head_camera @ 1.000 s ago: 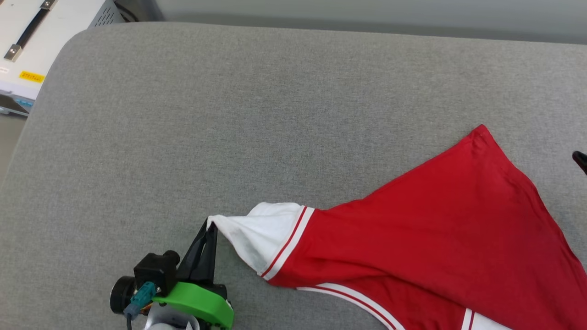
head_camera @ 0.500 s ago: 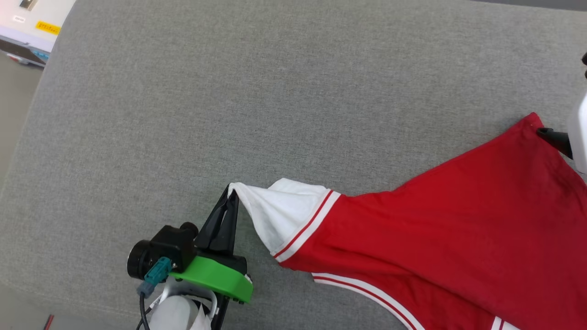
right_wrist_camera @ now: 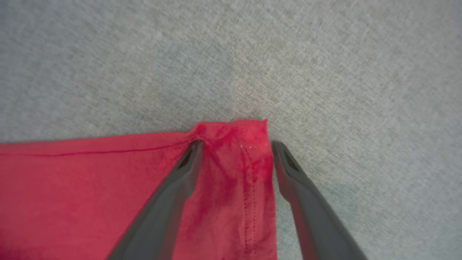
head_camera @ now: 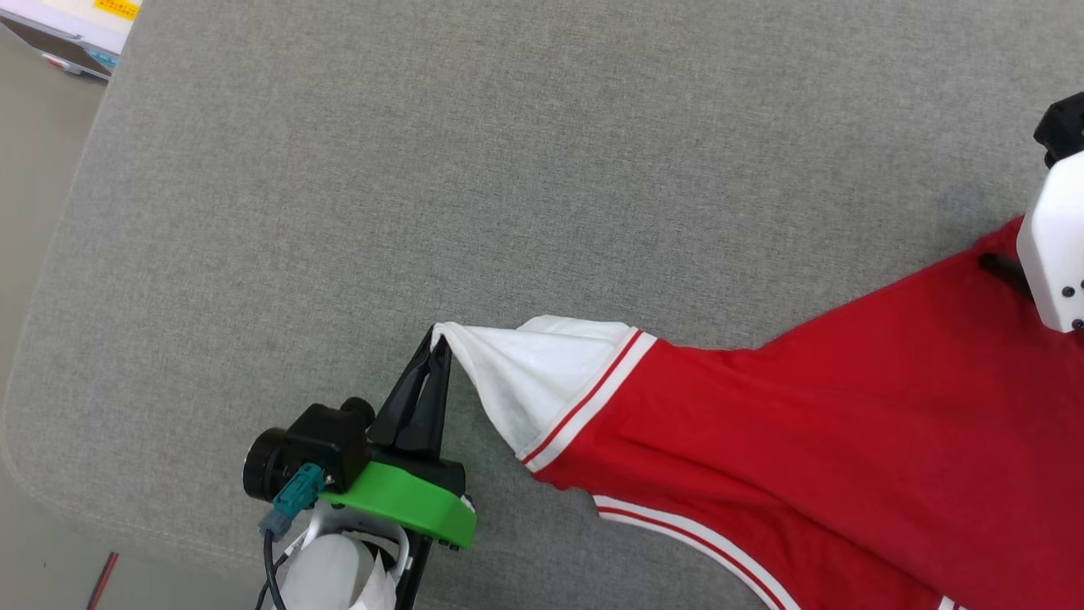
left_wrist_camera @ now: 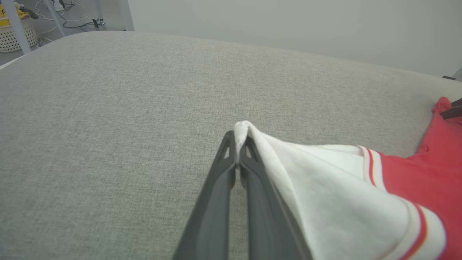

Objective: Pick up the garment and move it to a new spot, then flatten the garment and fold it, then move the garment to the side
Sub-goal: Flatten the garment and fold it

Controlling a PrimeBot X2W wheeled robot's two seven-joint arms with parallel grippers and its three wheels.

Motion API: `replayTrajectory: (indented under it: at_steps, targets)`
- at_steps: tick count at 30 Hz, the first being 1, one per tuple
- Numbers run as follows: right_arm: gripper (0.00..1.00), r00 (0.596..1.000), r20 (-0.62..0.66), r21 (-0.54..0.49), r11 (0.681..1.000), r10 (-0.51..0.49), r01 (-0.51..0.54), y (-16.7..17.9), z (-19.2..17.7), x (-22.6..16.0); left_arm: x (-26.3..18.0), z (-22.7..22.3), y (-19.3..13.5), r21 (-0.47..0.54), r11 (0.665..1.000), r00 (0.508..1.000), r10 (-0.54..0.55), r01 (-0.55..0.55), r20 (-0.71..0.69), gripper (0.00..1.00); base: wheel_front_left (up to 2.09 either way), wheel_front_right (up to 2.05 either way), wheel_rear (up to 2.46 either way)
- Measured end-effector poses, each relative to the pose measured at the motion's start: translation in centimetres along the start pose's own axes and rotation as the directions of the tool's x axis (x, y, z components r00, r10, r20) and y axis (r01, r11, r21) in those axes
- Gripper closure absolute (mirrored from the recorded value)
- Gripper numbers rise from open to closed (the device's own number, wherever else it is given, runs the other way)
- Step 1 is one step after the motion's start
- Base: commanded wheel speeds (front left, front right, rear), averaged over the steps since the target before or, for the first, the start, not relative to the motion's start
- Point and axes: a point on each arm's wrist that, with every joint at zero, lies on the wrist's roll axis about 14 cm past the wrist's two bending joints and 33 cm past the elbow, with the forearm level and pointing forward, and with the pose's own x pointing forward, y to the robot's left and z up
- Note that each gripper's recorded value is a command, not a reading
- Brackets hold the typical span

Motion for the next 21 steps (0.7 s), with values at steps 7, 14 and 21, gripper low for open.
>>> replayTrajectory:
  at_steps: [7, 14, 21]
  targets:
    - [1.0, 0.986, 0.169, 0.045, 0.999, 0.006, -0.014, 0.3, 1.8, -1.7, -0.2, 1.0, -0.5, 0.0, 1.0, 0.999, -0.015, 0.015, 0.03, 1.0, 0.0, 0.0, 0.0]
    - [1.0, 0.904, 0.426, 0.051, 0.999, -0.016, -0.006, 0.2, 5.4, -7.1, -1.2, 3.1, -1.1, 0.035, 0.998, 0.995, -0.048, 0.045, 0.088, 1.0, 0.0, 0.0, 0.0]
    - [1.0, 0.726, 0.685, 0.075, 0.997, -0.06, 0.011, -0.4, 8.3, -14.9, -1.7, 8.0, -1.0, 0.122, 0.99, 0.971, -0.099, 0.074, 0.217, 1.0, 0.0, 0.0, 0.0]
